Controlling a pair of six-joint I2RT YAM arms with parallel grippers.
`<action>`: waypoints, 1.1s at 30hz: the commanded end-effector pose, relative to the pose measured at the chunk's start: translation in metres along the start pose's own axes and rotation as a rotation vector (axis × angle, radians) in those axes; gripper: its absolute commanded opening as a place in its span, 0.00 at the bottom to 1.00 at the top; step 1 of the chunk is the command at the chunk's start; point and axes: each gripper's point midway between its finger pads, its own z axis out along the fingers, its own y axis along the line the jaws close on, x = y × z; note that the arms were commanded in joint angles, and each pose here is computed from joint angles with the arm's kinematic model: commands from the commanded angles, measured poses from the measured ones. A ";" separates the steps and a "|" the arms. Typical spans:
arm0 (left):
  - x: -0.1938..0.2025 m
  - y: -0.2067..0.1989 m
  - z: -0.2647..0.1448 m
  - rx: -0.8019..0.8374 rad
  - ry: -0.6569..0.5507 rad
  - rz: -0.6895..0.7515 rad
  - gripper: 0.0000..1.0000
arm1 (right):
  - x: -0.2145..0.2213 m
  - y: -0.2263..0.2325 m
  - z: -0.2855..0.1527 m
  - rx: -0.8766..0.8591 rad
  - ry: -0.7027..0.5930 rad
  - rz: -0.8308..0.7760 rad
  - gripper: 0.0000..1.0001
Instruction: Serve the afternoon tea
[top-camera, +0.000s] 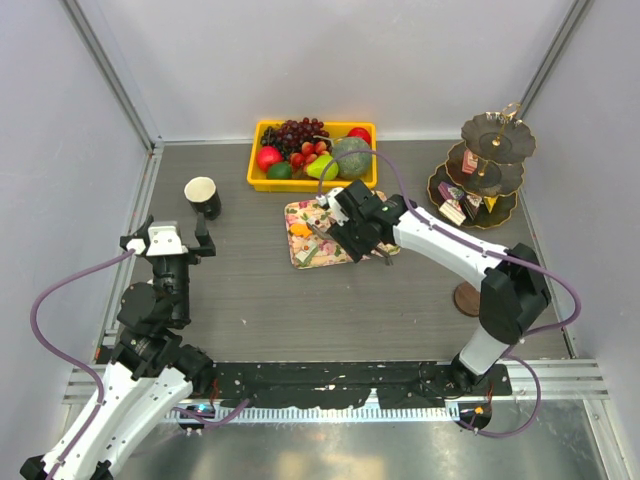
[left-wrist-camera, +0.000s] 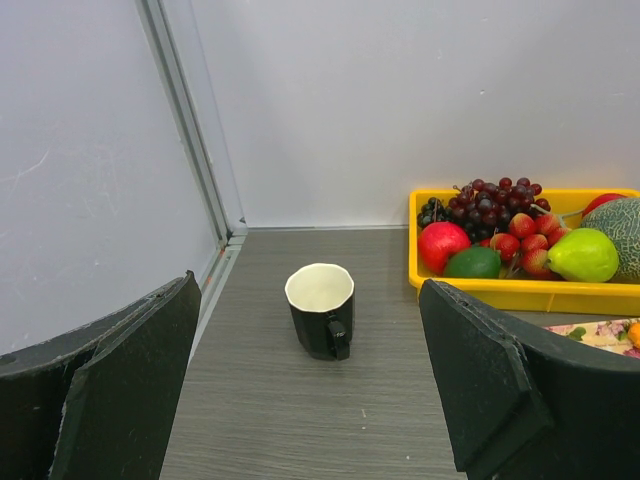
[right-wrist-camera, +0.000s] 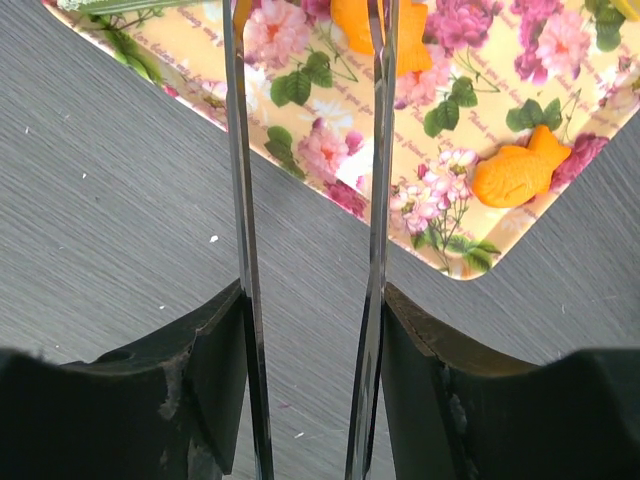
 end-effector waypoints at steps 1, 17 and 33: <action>-0.011 0.001 0.002 -0.005 -0.032 -0.021 0.99 | -0.030 -0.005 -0.003 0.027 -0.076 -0.033 0.55; -0.010 0.000 0.002 -0.003 -0.030 -0.018 0.99 | -0.026 -0.006 0.005 0.034 -0.023 -0.060 0.32; -0.012 0.002 0.001 -0.008 -0.036 -0.022 0.99 | 0.006 -0.085 -0.114 0.288 -0.079 0.160 0.31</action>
